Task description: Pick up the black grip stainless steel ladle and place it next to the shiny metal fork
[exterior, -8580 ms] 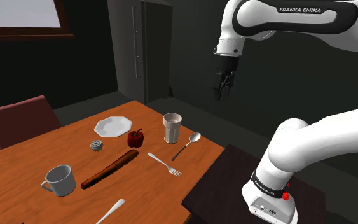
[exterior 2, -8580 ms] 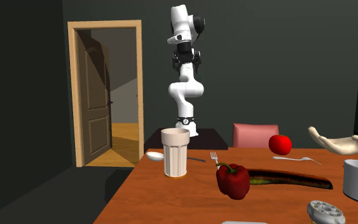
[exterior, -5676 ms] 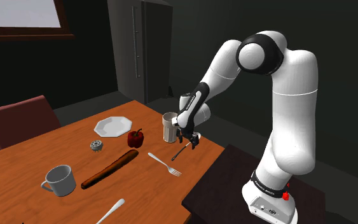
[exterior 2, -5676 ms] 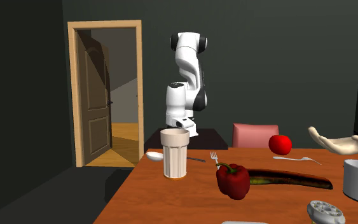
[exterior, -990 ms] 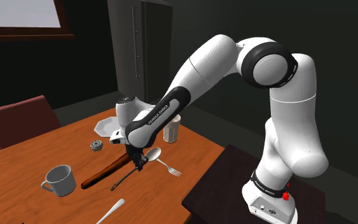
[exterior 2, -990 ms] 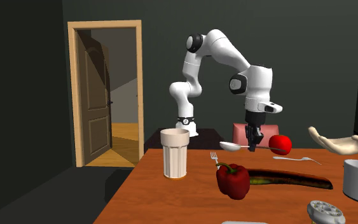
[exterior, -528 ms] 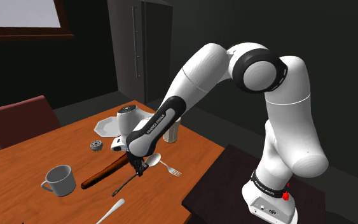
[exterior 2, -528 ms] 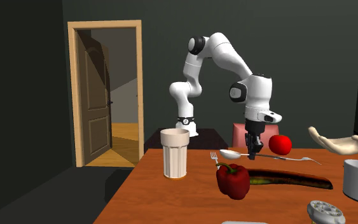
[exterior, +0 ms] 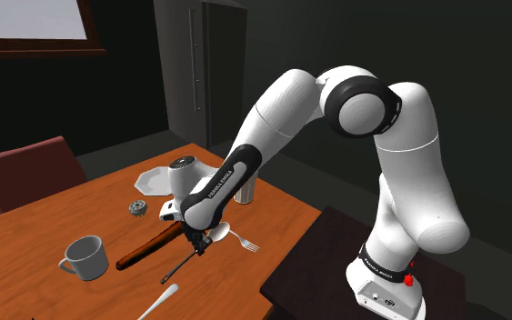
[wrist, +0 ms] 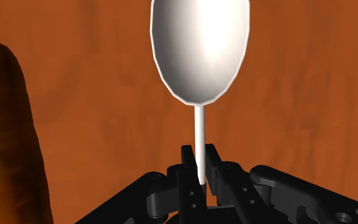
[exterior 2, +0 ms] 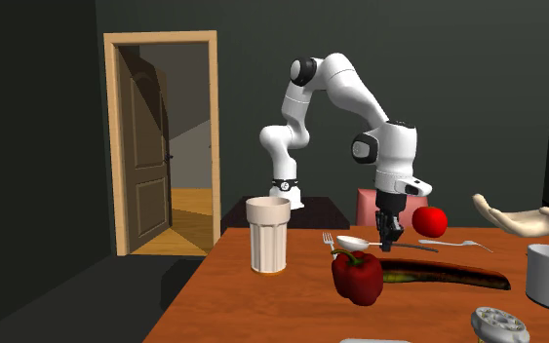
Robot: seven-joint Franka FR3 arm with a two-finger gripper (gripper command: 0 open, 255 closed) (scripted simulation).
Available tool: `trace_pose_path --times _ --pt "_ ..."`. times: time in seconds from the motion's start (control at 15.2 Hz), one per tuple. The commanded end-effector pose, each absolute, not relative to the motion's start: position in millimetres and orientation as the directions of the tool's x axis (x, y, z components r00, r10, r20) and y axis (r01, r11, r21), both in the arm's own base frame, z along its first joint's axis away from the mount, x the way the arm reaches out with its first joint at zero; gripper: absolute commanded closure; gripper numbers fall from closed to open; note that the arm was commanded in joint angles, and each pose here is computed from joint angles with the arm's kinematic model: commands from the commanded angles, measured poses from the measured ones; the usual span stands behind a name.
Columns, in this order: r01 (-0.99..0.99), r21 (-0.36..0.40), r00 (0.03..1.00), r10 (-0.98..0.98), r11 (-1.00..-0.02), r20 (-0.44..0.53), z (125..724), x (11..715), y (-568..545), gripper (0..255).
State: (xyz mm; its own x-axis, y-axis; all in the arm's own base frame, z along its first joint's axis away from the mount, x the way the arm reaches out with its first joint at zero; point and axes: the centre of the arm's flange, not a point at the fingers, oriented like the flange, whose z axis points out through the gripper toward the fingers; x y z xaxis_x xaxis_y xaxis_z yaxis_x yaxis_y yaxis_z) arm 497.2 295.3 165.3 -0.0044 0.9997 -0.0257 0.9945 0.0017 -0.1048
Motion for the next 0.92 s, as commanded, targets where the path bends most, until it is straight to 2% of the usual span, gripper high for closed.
trace_pose_path --times 0.0,0.13,0.2,0.53,0.86 --pt "0.995 -0.105 -0.004 1.0 0.002 -0.026 165 497 295 255" --pt "0.994 -0.105 -0.004 1.0 0.002 -0.026 165 497 295 255" --pt "0.994 -0.105 -0.004 1.0 0.002 -0.026 165 497 295 0" --pt "0.994 -0.105 -0.004 1.0 0.002 -0.026 165 497 295 0" --pt "0.995 -0.105 -0.004 1.0 0.002 -0.026 215 502 297 0"
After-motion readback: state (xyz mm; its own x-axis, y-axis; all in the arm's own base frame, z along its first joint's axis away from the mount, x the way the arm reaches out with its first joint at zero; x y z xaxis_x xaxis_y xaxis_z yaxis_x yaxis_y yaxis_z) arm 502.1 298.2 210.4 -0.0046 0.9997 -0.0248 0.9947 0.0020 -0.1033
